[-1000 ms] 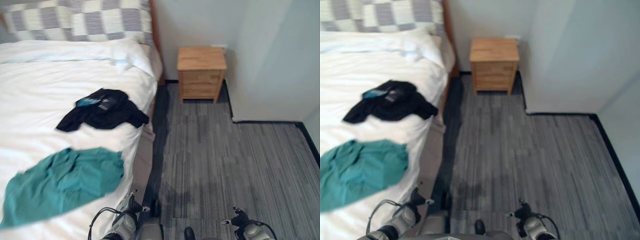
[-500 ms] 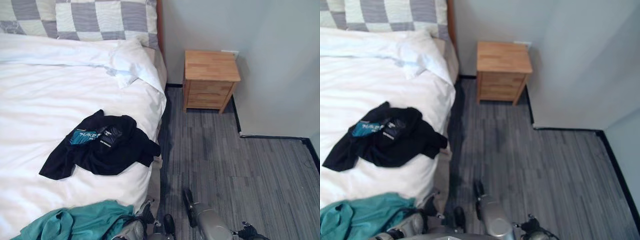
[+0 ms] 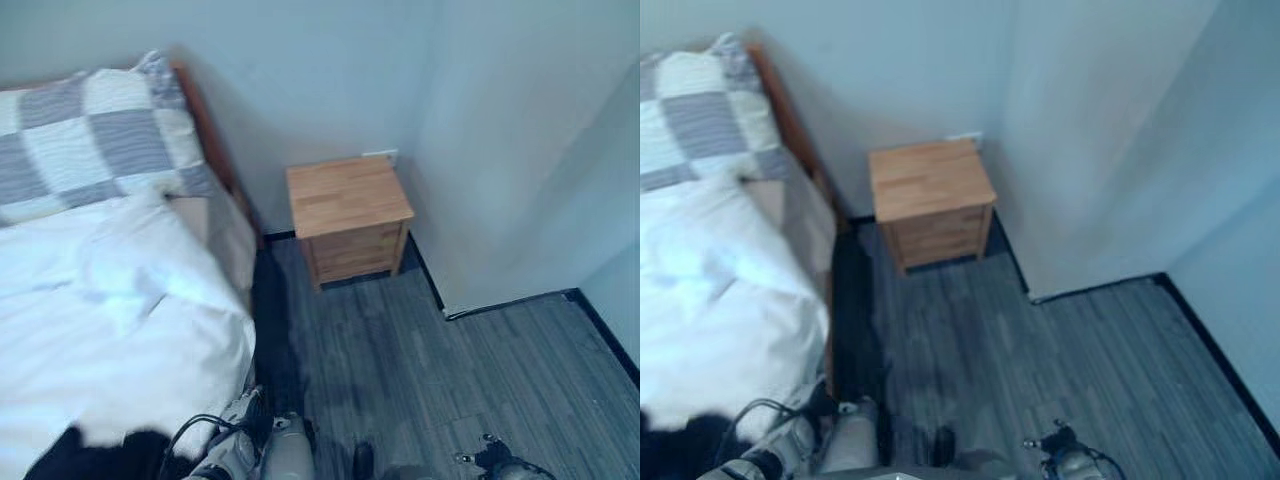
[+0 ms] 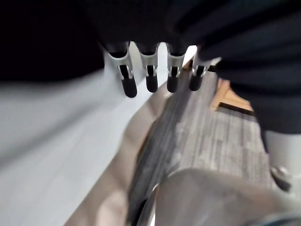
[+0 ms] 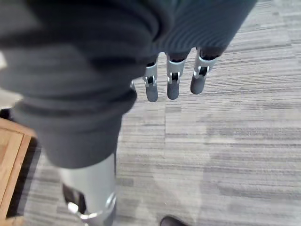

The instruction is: Tidy up the quilt and then pick up the clothes from the bed and put them into the laundry hamper.

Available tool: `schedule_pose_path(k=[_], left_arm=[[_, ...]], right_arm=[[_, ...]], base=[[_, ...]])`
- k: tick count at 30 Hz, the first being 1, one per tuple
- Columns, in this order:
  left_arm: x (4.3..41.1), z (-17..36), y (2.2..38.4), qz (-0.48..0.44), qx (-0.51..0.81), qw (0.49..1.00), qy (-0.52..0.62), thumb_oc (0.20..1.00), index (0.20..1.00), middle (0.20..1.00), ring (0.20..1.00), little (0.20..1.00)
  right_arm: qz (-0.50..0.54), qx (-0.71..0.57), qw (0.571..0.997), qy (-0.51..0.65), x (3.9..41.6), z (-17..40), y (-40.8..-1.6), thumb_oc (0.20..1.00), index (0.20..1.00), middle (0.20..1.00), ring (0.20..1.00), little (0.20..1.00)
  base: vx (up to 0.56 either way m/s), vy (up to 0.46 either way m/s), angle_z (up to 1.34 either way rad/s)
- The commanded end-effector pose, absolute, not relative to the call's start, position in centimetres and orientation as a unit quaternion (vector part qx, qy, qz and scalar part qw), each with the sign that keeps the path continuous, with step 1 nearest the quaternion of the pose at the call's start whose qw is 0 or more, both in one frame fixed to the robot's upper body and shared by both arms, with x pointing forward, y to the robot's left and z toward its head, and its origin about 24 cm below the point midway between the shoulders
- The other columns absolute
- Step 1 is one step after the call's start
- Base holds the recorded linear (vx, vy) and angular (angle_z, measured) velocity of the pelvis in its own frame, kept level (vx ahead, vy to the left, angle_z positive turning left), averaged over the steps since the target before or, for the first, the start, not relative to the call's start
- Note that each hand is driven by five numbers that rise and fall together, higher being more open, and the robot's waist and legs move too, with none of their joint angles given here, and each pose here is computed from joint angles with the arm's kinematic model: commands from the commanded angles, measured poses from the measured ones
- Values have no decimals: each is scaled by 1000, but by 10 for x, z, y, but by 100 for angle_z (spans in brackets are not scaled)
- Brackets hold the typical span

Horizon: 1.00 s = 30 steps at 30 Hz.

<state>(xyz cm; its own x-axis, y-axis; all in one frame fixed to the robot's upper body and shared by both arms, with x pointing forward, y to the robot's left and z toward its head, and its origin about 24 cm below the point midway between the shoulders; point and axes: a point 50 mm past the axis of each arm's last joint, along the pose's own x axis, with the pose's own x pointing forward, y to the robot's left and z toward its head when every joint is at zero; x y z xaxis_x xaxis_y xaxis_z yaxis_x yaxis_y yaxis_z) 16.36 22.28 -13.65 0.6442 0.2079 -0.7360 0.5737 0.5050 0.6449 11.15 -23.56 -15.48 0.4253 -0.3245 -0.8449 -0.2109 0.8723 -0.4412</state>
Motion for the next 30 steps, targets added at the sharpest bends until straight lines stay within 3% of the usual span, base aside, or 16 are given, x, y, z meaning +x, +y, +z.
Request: schedule_pose_path(k=[1,9,17,22,30], left_arm=[[179,-131,218,-109,489,773,388,1000,1000,1000,1000,1000],[165,-137,221,-55,430,793,428,1000,1000,1000,1000,1000],[167,-135,228,-58,448,787,420,1000,1000,1000,1000,1000],[141,-142,245,-33,435,774,459,1000,1000,1000,1000,1000],[124,-146,252,-30,430,761,485,1000,1000,1000,1000,1000]], right_arm=[[-26,-282,802,526,107,-153,-243,1000,1000,1000,1000,1000],[-45,-236,813,531,111,-155,-230,1000,1000,1000,1000,1000],[-16,-289,809,511,125,-150,-238,1000,1000,1000,1000,1000],[1,-302,802,516,121,-151,-237,1000,1000,1000,1000,1000],[-99,-251,855,443,160,-124,-265,1000,1000,1000,1000,1000]], base=[[450,270,-34],[304,231,56],[225,-97,225],[97,-195,224],[-38,-15,172]])
